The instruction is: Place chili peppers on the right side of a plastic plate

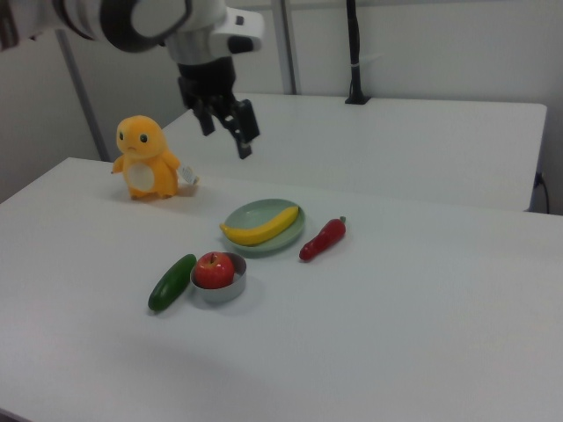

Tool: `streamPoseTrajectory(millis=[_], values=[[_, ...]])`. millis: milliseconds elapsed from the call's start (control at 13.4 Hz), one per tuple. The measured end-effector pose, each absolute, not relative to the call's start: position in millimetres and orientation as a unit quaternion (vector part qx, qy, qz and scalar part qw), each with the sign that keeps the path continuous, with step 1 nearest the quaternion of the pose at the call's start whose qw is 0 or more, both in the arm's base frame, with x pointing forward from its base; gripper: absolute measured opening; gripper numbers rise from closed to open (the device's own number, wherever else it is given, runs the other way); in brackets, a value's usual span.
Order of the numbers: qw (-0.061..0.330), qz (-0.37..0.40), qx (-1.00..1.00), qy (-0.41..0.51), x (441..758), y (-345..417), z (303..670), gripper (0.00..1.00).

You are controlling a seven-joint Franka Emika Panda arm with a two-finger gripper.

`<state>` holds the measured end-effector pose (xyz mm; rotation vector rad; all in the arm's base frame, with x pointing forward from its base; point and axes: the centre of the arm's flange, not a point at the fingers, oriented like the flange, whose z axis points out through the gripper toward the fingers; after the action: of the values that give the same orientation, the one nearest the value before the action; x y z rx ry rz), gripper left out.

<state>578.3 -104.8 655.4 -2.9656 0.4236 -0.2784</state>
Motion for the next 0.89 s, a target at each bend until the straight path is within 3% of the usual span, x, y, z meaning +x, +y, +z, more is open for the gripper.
streamPoseTrajectory(millis=[446, 892], values=[[0.079, -0.042, -0.989, 0.12, 532, -50, 679, 1.0], [0.04, -0.029, -0.997, 0.053, 530, 30, 641, 1.0]])
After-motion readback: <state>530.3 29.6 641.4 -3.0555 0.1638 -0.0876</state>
